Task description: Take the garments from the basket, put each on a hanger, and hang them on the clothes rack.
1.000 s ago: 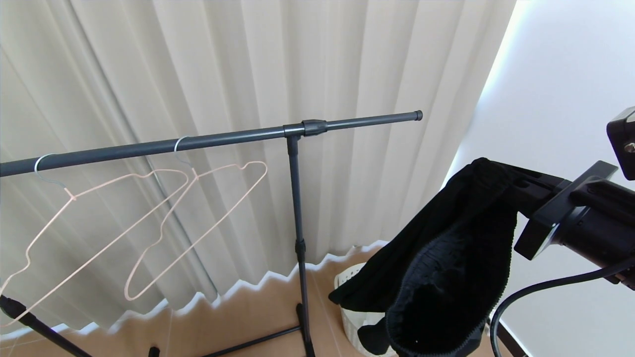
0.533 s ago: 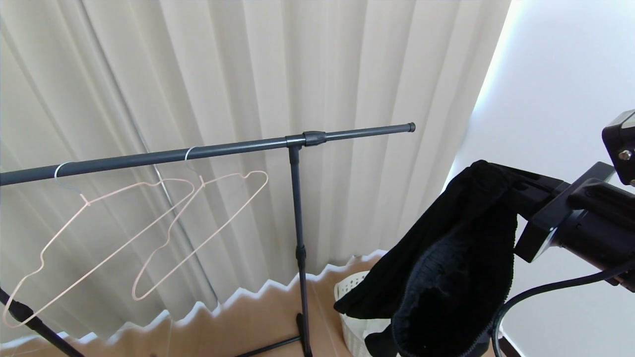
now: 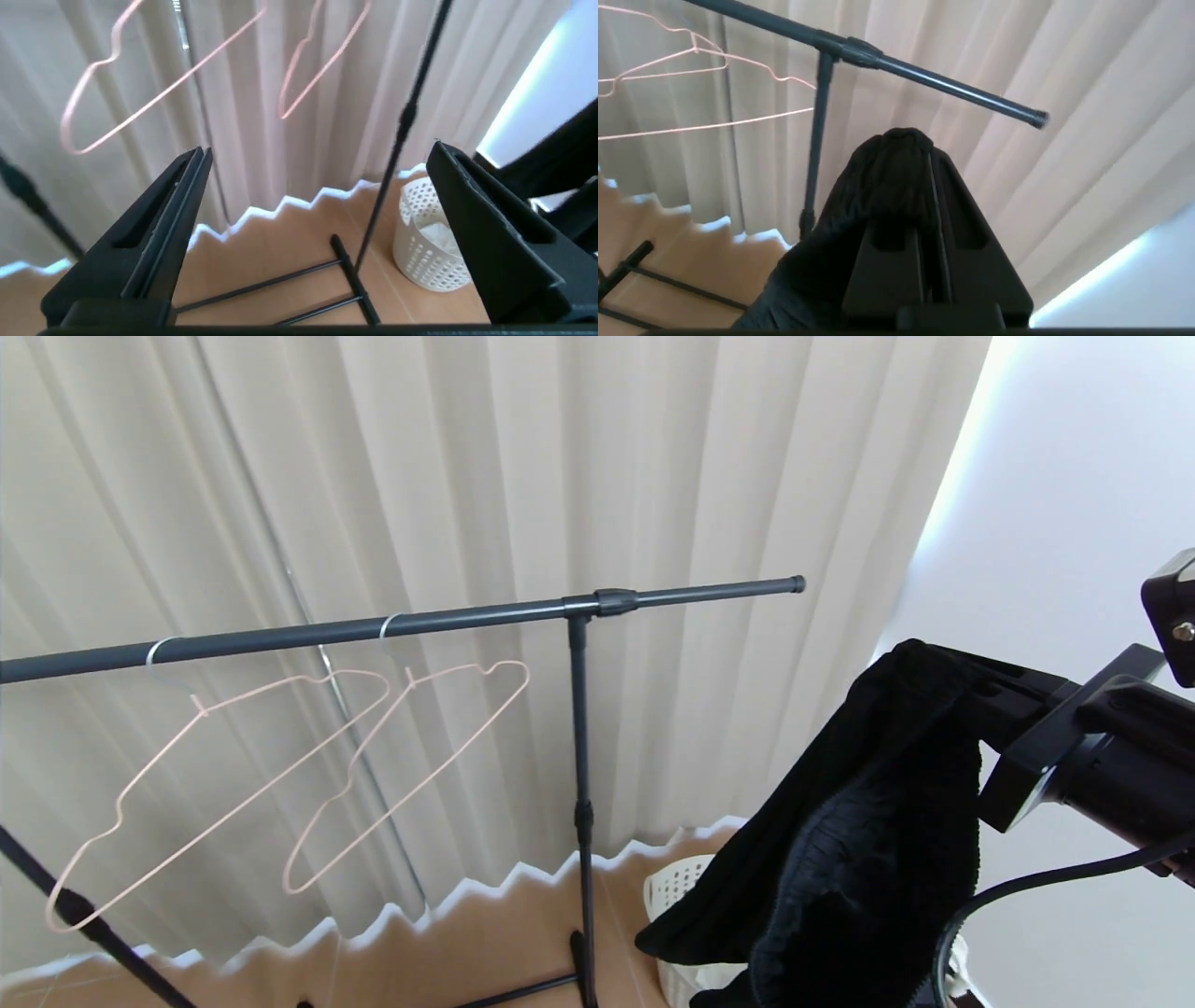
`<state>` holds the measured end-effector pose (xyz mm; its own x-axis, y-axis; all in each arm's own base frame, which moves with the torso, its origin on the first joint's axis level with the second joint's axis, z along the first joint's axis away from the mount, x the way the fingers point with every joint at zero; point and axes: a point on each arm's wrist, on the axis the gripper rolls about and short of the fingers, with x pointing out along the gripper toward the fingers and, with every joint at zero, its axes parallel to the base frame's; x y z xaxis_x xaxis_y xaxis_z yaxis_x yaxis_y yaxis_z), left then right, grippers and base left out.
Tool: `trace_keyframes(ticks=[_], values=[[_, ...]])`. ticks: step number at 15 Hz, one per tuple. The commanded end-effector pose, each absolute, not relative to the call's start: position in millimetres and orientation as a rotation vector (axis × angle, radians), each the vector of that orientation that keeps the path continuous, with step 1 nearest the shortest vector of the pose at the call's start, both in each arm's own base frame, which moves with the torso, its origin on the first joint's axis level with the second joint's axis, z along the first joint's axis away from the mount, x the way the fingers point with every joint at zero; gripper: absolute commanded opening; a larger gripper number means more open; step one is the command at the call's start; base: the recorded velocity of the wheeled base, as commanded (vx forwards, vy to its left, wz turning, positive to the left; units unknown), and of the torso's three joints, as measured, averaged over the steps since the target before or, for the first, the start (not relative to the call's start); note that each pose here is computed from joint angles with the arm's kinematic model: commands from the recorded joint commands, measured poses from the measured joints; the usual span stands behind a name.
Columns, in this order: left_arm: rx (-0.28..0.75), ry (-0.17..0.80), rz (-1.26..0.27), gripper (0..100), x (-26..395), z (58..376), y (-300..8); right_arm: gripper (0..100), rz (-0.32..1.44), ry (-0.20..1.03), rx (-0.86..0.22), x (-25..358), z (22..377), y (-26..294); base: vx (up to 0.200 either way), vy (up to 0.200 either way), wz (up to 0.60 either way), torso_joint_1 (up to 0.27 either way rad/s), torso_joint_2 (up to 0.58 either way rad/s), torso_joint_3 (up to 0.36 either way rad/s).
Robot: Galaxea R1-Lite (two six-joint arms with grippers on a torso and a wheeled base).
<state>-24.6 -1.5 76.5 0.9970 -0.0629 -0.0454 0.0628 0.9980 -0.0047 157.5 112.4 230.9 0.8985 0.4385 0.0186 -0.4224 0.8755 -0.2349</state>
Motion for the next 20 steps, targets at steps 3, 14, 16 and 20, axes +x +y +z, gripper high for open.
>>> trace_keyframes(ticks=[3, 14, 16, 20], values=[[-0.002, 0.048, -0.064, 100, -24.5, 76.4, -1.5, 0, 0.449, -0.065, -0.234, 158.2, 229.4, 112.5, 0.0, 0.0, 0.4, 0.008, 0.0, 0.003], [-0.003, 0.048, -0.066, 100, -24.5, 76.8, -1.6, 0, 0.452, -0.055, -0.238, 160.5, 227.5, 114.2, -0.109, 0.073, 0.0, 0.001, 0.0, 0.002], [-0.003, 0.048, -0.067, 100, -24.5, 76.8, -1.6, 0, 0.452, -0.055, -0.238, 160.5, 227.5, 114.2, 0.0, 0.2, 0.0, 0.007, 0.0, 0.002], [-0.005, 0.046, -0.064, 100, -24.6, 76.8, -1.5, 0, 0.456, -0.019, -0.256, 166.6, 219.1, 118.8, 0.0, 0.05, 0.0, 0.002, 0.0, 0.001]])
